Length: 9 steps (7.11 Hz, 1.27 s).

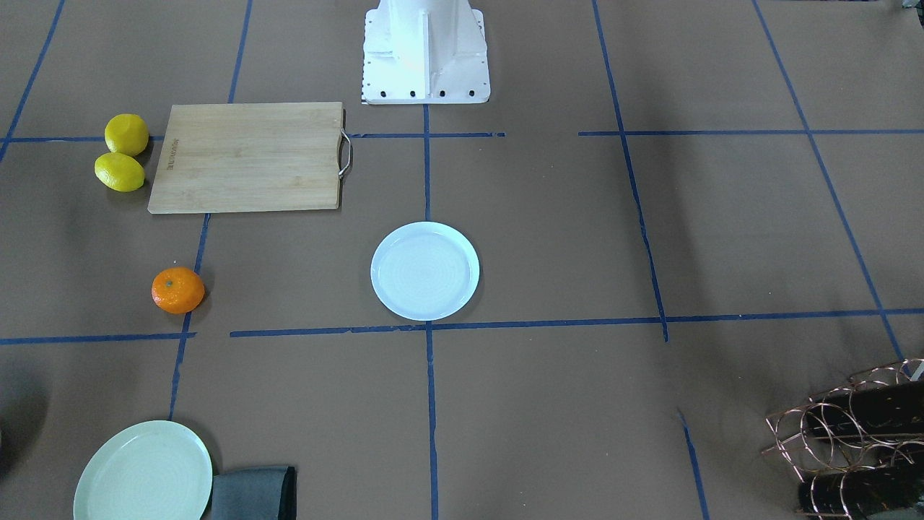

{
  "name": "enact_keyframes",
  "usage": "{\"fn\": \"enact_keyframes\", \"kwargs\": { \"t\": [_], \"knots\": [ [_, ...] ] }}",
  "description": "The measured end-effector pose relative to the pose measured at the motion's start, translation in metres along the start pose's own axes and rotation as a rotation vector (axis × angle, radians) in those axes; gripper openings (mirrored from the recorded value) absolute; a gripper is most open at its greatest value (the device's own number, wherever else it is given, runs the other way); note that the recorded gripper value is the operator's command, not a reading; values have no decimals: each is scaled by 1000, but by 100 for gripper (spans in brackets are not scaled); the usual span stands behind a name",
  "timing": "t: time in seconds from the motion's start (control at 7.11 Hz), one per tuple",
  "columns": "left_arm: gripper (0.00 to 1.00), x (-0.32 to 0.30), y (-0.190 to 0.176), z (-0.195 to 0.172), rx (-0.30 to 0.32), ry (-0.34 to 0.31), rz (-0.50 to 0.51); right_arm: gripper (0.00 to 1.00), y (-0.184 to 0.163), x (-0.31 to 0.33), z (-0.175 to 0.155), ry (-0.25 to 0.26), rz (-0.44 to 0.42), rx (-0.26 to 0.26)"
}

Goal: Pick orange to plate
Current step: 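Reach the right gripper down and grasp the orange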

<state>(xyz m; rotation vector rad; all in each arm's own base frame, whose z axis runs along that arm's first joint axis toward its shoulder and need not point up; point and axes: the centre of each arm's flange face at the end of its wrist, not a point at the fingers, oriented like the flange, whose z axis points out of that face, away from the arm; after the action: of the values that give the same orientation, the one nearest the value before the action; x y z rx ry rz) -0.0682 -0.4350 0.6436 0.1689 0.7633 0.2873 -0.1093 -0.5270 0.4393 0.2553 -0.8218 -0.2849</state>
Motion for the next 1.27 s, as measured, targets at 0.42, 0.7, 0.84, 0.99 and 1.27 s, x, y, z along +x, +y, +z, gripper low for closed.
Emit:
{"fn": "enact_keyframes", "kwargs": {
  "t": [0.42,0.7,0.84,0.99,1.27],
  "knots": [
    [100,2,0,-3,3,-1,6,100,-34,-107,90,36,58,73],
    [100,3,1,-5,5,-2,7,100,-37,-129,143,39,60,99],
    [100,3,1,-5,5,-2,6,100,-35,-133,157,46,56,95],
    [100,4,0,-5,6,-2,7,100,-31,-135,168,58,52,87],
    [100,4,-1,-6,8,-3,9,100,-23,-133,191,96,48,68]
  ]
}}
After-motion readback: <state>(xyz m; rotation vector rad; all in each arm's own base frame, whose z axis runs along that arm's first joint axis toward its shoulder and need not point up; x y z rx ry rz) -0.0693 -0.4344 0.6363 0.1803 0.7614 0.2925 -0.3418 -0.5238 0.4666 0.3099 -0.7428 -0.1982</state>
